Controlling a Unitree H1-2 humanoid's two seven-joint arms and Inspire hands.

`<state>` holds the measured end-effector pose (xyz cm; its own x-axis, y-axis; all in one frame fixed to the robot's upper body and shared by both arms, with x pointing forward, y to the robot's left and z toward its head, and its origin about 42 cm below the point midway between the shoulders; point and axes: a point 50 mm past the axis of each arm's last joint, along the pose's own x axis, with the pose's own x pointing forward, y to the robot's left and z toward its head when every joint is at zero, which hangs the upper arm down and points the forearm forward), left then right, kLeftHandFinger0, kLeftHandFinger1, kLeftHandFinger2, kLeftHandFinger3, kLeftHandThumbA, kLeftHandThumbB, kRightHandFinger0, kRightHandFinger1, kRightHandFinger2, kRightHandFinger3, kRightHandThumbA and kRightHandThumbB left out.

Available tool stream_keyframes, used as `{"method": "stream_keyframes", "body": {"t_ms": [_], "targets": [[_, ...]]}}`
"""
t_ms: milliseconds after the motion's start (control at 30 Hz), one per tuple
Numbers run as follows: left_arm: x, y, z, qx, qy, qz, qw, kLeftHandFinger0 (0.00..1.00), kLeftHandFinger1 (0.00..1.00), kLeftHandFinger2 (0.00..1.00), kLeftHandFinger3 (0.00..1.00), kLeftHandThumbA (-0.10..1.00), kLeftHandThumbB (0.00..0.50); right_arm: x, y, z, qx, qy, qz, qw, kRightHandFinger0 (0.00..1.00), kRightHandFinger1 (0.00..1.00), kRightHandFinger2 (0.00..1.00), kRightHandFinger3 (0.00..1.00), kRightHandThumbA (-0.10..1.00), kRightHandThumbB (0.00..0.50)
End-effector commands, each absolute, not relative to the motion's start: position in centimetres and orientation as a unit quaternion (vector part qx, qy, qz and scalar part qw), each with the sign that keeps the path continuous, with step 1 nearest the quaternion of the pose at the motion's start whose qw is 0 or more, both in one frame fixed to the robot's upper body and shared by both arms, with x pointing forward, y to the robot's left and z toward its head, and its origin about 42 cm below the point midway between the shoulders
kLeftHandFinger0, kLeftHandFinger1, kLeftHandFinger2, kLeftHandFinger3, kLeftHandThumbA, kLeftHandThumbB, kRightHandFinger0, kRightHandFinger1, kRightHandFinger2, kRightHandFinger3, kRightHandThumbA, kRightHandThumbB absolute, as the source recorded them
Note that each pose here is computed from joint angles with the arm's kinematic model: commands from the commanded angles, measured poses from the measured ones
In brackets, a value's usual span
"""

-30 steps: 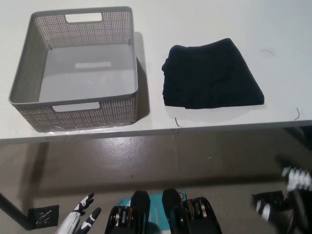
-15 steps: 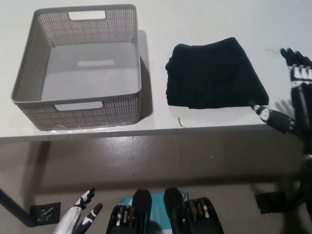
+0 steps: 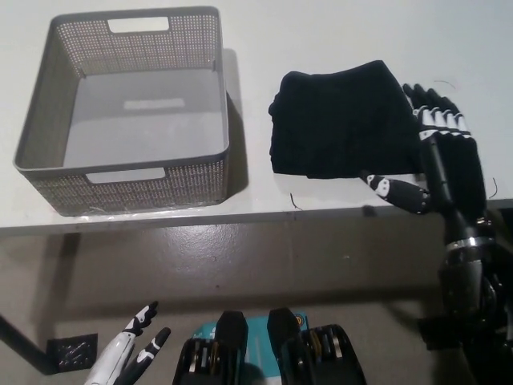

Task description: Use the right hand to pick up a t shirt on the right hand side and place it into a contianer on the left side

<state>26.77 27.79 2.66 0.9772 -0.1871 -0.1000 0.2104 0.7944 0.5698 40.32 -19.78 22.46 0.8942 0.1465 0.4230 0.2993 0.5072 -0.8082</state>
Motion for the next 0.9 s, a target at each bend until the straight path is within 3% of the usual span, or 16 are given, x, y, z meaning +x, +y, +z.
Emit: {"method": "stream_keyframes", "body": {"t_ms": [0, 367, 867], "targets": [[27.3, 28.6, 3.6, 0.313, -0.009, -0.100, 0.945, 0.98, 0.95, 1.00, 1.00, 1.00, 0.328, 41.6, -18.8, 24.3, -0.512, -0.239, -0.051, 0.824, 1.00, 1.00, 1.00, 1.00, 0.98, 0.475], [27.4, 28.4, 3.7, 0.315, -0.004, -0.102, 0.943, 0.96, 0.94, 1.00, 1.00, 1.00, 0.356, 43.9, -18.7, 23.0, -0.512, -0.203, -0.048, 0.833, 1.00, 1.00, 1.00, 1.00, 1.00, 0.471], [28.3, 28.1, 4.2, 0.315, -0.018, -0.103, 0.943, 0.94, 0.94, 1.00, 1.00, 1.00, 0.340, 46.6, -19.7, 20.5, -0.507, -0.156, -0.044, 0.847, 1.00, 1.00, 1.00, 1.00, 1.00, 0.481]]}}
